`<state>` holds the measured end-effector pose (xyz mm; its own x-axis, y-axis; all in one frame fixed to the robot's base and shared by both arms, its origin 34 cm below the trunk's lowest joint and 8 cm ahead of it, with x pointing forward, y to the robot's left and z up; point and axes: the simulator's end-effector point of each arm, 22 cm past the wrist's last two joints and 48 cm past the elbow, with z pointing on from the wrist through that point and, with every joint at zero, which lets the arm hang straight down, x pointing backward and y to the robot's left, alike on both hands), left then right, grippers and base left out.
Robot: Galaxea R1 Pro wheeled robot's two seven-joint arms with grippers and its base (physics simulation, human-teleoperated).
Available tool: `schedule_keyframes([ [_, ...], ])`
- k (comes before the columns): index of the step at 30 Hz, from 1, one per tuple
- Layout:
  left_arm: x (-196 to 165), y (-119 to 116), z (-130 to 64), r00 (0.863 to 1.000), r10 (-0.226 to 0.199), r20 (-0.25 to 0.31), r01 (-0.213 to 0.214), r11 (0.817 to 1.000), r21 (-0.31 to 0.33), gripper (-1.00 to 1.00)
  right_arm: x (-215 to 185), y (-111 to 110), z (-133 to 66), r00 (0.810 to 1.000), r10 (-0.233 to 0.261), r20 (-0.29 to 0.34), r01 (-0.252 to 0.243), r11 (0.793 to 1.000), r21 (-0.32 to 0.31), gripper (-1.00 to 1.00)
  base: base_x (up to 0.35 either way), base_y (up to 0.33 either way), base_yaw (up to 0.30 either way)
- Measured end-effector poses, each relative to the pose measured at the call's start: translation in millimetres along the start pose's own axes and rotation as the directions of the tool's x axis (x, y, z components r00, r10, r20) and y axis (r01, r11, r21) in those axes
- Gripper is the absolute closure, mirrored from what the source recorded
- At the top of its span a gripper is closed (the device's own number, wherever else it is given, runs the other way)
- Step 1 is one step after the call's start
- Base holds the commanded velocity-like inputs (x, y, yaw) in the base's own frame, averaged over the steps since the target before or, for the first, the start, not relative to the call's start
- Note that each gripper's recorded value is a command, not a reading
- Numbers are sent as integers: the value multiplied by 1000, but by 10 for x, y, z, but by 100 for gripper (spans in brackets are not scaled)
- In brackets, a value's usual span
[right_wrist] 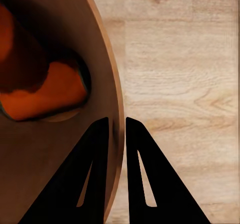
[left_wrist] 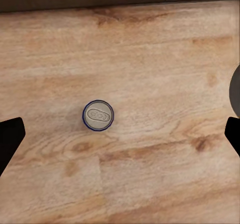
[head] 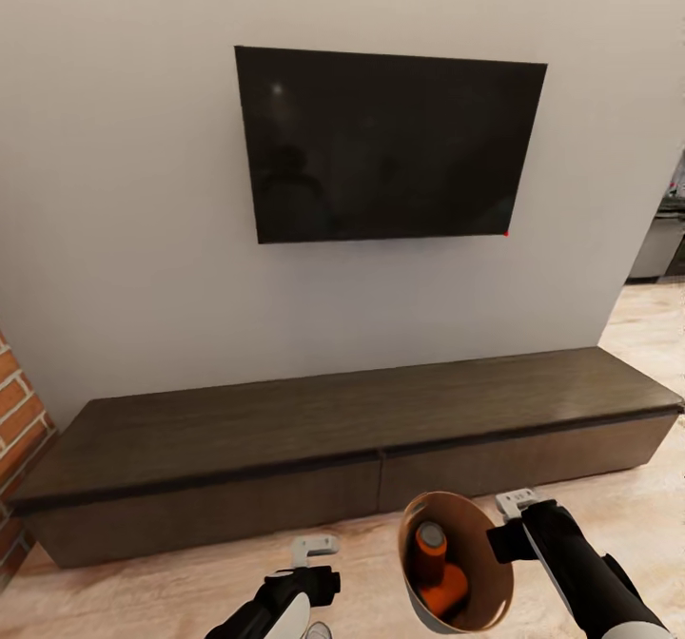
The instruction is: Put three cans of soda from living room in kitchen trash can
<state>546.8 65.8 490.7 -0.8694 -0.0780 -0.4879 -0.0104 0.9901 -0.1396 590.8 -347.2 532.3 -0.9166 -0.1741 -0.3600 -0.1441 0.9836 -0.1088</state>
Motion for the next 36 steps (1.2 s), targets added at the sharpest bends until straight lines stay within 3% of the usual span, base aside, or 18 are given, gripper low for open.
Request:
schedule_keyframes([
  [5,40,16,3,1000,-5,-6,5,1000,-4,-100,36,-18,18,1000,13,-11,-13,1000,-5,100,0,0,-25],
  [8,64,18,3,1000,-5,-9,5,1000,-4,-100,-113,-140,-45,1000,-18,15,17,999,41,100,0,0,0],
  [12,64,19,4,1000,-5,-10,5,1000,-4,-100,-88,-197,-45,999,-42,2,42,997,68,100,0,0,0],
  [27,66,19,4,1000,-5,-10,5,1000,-4,-100,-57,-315,-55,996,-88,-19,89,989,120,100,0,0,0],
  [36,66,228,30,1000,0,-9,-1,1000,-30,-100,309,-251,63,992,-102,-80,110,988,112,100,0,0,0],
])
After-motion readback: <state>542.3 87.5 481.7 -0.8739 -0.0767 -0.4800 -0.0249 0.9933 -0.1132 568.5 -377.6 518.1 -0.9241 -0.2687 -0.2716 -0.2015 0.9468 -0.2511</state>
